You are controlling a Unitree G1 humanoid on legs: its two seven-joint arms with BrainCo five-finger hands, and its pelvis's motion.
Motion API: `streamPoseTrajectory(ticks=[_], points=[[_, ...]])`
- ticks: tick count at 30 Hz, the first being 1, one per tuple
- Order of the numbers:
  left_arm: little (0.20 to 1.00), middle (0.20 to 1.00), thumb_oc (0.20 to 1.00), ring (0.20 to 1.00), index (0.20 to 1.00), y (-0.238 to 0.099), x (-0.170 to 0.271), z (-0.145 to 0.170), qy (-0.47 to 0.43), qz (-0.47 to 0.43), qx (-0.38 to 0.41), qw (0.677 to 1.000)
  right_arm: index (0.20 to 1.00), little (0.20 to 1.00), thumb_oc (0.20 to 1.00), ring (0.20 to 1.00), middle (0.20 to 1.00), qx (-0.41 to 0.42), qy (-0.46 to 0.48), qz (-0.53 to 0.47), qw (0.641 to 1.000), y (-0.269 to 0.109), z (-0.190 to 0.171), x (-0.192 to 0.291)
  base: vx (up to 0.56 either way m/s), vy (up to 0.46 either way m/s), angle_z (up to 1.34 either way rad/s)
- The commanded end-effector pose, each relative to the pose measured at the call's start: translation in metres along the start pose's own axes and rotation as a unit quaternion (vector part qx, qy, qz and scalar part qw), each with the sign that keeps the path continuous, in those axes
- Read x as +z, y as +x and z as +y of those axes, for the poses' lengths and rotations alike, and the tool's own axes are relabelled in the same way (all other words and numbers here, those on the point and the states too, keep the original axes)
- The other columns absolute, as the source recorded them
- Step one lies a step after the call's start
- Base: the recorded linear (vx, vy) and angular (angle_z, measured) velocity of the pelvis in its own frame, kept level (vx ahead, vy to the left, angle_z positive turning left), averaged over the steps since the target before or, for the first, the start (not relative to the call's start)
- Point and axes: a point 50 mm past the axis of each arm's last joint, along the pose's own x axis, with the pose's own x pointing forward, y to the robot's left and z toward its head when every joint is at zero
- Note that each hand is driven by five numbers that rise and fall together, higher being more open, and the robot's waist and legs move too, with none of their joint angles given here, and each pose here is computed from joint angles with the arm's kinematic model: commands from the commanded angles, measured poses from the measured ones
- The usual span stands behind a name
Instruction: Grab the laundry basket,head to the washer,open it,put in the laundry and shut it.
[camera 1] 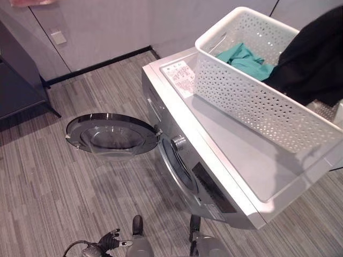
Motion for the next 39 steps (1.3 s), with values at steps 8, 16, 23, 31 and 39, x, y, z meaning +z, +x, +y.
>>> streamPoseTrajectory(ticks=[8, 16, 23, 31, 39], points=[[1.0, 1.0, 1.0, 1.0, 1.0, -0.007, -0.041, 0.005, 0.038, 0.084, 0.028, 0.995, 0.2, 0.2, 0.2, 0.2, 0.2, -0.222, -0.041, 0.032, 0.974, 0.003, -0.087, 0.013, 0.04, 0.011, -0.05], [1.0, 1.0, 1.0, 1.0, 1.0, -0.001, -0.025, 0.001, 0.047, 0.059, 0.045, 0.996, 0.2, 0.2, 0.2, 0.2, 0.2, -0.318, -0.015, 0.02, 0.948, -0.002, -0.108, 0.025, 0.01, 0.024, -0.06], [1.0, 1.0, 1.0, 1.0, 1.0, 0.003, 0.015, 0.01, 0.065, -0.029, 0.067, 0.995, 0.2, 0.2, 0.2, 0.2, 0.2, -0.372, -0.032, -0.037, 0.927, -0.016, -0.112, 0.043, 0.0, 0.095, -0.35], [1.0, 1.0, 1.0, 1.0, 1.0, -0.016, 0.12, 0.045, 0.068, -0.238, 0.14, 0.959, 0.2, 0.2, 0.2, 0.2, 0.2, -0.424, -0.062, -0.058, 0.902, -0.042, -0.114, 0.043, -0.07, 0.216, -0.35], [1.0, 1.0, 1.0, 1.0, 1.0, -0.059, 0.168, 0.102, 0.077, -0.331, 0.247, 0.907, 0.2, 0.2, 0.2, 0.2, 0.2, -0.392, -0.041, -0.118, 0.912, -0.059, -0.045, 0.05, -0.2, 0.195, -0.52]])
